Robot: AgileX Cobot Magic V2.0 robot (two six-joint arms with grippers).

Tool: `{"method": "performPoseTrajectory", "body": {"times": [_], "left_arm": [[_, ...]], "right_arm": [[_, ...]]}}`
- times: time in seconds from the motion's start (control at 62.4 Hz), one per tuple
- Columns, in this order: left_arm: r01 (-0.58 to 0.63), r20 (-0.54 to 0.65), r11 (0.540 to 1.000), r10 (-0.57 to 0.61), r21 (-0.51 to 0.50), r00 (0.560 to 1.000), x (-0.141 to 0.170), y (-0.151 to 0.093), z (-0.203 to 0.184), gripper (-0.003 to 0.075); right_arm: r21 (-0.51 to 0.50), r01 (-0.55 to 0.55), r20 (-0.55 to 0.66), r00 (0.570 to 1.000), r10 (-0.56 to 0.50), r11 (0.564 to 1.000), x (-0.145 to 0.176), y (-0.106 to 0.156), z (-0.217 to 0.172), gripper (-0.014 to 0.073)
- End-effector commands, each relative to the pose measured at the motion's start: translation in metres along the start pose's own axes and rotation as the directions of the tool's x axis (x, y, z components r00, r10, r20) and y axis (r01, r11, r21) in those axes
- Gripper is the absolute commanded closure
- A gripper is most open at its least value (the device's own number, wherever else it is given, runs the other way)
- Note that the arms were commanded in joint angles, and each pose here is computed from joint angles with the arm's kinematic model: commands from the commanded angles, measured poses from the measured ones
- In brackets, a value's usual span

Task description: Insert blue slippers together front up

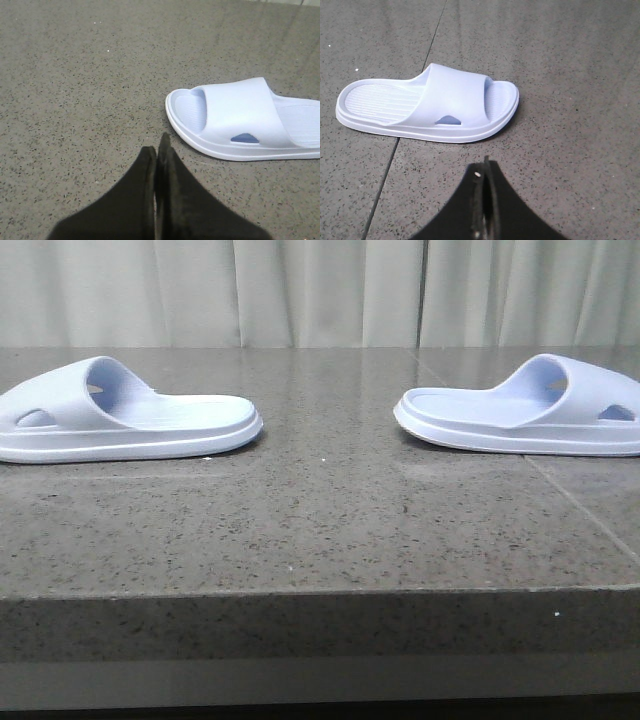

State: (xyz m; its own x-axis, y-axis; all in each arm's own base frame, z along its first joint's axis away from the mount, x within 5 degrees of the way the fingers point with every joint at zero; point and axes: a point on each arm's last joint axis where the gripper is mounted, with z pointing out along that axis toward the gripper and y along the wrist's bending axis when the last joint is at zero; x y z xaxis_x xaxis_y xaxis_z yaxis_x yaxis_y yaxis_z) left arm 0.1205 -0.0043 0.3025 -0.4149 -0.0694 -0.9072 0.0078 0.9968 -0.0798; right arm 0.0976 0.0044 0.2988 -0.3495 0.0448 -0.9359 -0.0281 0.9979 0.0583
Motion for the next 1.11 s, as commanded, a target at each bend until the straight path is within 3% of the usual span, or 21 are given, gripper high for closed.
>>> {"method": "performPoseTrajectory", "body": {"times": [0.0, 0.048, 0.128, 0.288, 0.369, 0.545, 0.769, 1.09], "left_arm": [[0.011, 0.079, 1.0, -0.011, 0.008, 0.997, -0.015, -0.001, 0.0, 0.0739], [0.011, 0.07, 1.0, -0.011, 0.007, 0.997, -0.014, -0.001, 0.002, 0.0729], [0.011, 0.061, 1.0, -0.012, 0.006, 0.998, -0.014, -0.001, 0.004, 0.0644], [0.011, 0.057, 1.0, -0.012, 0.006, 0.998, -0.014, -0.001, 0.006, 0.0309], [0.014, 0.068, 1.0, -0.014, 0.007, 0.998, -0.015, -0.001, 0.006, 0.0223], [0.014, 0.039, 1.0, -0.014, 0.007, 0.999, -0.016, -0.001, 0.006, 0.0218], [-0.014, -0.127, 1.0, 0.012, -0.011, 0.992, -0.039, -0.002, 0.018, 0.0219], [-0.01, -0.393, 0.999, -0.009, -0.046, 0.919, -0.074, 0.009, 0.079, 0.0231]], "right_arm": [[0.01, 0.017, 0.078, 0.997, -0.018, 1.0, -0.016, 0.0, -0.002, 0.0657], [0.011, 0.025, 0.068, 0.997, -0.026, 1.0, -0.015, 0.0, -0.002, 0.0638], [0.011, 0.044, 0.053, 0.998, -0.045, 0.999, -0.013, 0.0, -0.002, 0.054], [0.01, 0.046, 0.03, 0.998, -0.046, 0.999, -0.011, 0.0, -0.002, 0.0197], [0.01, 0.046, 0.022, 0.999, -0.046, 0.999, -0.01, 0.0, -0.002, 0.012], [0.008, 0.044, 0.012, 0.999, -0.044, 0.999, -0.01, 0.0, -0.002, 0.0106], [0.002, 0.031, 0.017, 0.999, -0.031, 1.0, -0.01, 0.0, -0.002, 0.0106], [0.002, 0.031, 0.017, 0.999, -0.031, 1.0, -0.01, 0.0, -0.002, 0.0106]]}}
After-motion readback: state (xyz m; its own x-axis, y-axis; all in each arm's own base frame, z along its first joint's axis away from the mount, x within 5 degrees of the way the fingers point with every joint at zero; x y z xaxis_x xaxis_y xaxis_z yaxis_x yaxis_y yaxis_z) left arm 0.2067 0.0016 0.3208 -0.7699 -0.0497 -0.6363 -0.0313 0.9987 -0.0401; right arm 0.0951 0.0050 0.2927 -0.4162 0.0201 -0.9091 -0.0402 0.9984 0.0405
